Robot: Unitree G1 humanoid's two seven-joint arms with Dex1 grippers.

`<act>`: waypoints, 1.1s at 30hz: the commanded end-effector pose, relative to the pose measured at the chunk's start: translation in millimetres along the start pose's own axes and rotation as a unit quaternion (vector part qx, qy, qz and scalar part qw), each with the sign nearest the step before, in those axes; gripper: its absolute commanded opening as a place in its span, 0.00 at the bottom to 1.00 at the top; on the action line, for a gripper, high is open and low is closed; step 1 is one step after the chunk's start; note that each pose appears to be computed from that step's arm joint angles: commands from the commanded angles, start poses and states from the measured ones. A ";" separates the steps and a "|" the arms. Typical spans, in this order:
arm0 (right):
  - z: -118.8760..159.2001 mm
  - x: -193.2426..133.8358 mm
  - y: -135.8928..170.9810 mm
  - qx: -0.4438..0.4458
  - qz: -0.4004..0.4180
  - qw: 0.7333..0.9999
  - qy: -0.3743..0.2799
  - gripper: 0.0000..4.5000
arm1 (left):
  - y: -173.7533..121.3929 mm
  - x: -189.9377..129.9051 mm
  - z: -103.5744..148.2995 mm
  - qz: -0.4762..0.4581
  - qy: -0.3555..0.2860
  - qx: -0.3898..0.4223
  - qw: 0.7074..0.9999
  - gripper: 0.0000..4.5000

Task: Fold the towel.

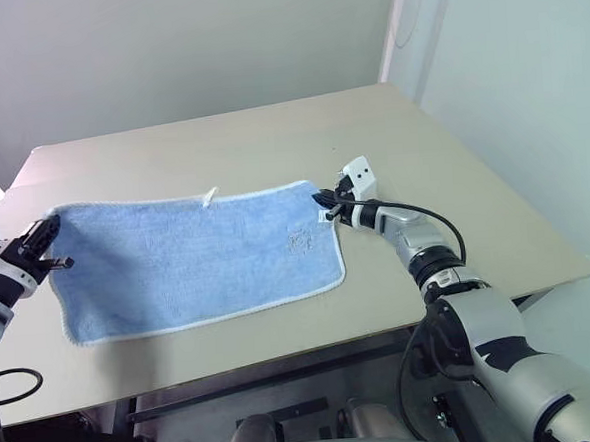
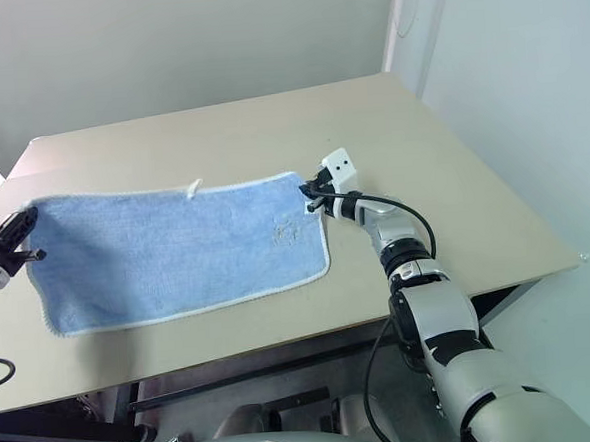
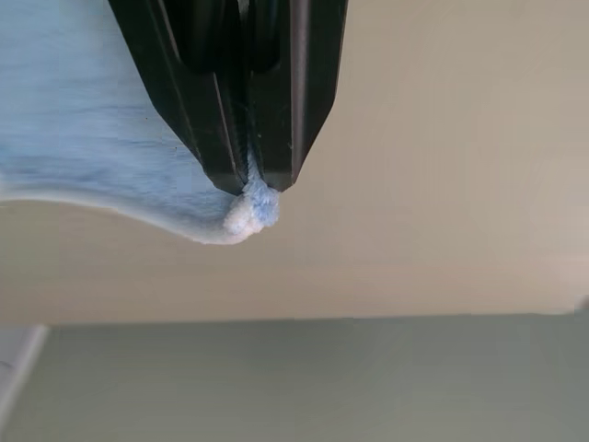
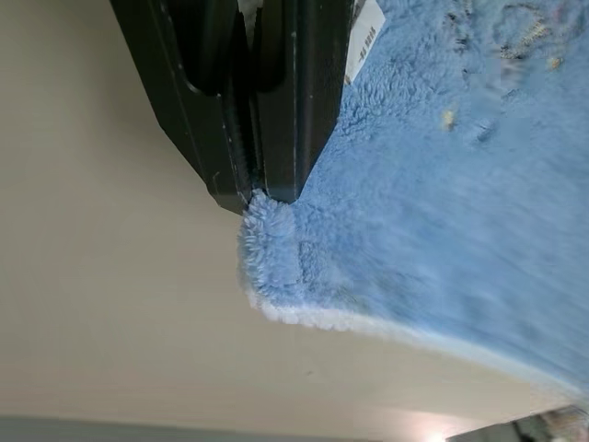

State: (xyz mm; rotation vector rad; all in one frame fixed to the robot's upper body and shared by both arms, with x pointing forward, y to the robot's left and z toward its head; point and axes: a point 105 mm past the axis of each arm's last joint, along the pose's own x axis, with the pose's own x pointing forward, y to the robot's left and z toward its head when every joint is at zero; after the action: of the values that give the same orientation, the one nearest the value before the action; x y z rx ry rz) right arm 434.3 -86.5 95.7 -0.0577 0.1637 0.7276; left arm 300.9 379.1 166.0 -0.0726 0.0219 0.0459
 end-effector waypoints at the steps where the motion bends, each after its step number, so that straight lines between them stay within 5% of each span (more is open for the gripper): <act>1: 26.6 2.6 -8.1 -0.023 -0.022 0.999 -0.034 0.00 | 6.4 11.0 5.9 0.017 -0.021 0.021 0.999 0.01; 15: 67.5 -5.2 -50.5 -0.048 -0.183 0.979 -0.077 0.00 | -0.8 66.9 3.7 0.070 -0.069 0.052 0.994 0.01; 20: 102.2 -18.6 -70.1 -0.075 -0.254 0.956 -0.124 0.00 | -1.5 85.2 37.6 0.103 -0.135 0.047 0.984 0.01; 27: 139.2 -41.3 -84.0 -0.124 -0.295 0.928 -0.191 0.00 | 1.7 79.2 77.7 0.105 -0.220 0.076 0.967 0.01; 33: 116.4 -56.0 -74.7 -0.153 -0.227 0.934 -0.229 0.00 | -4.3 54.0 57.7 0.019 -0.208 0.143 0.967 0.01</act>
State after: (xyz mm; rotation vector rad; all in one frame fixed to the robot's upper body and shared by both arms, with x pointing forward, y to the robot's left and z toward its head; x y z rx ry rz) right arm 461.3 -131.4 205.3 -0.2649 -0.3442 0.3638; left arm 375.8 355.8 198.6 0.2097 -0.3158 0.0260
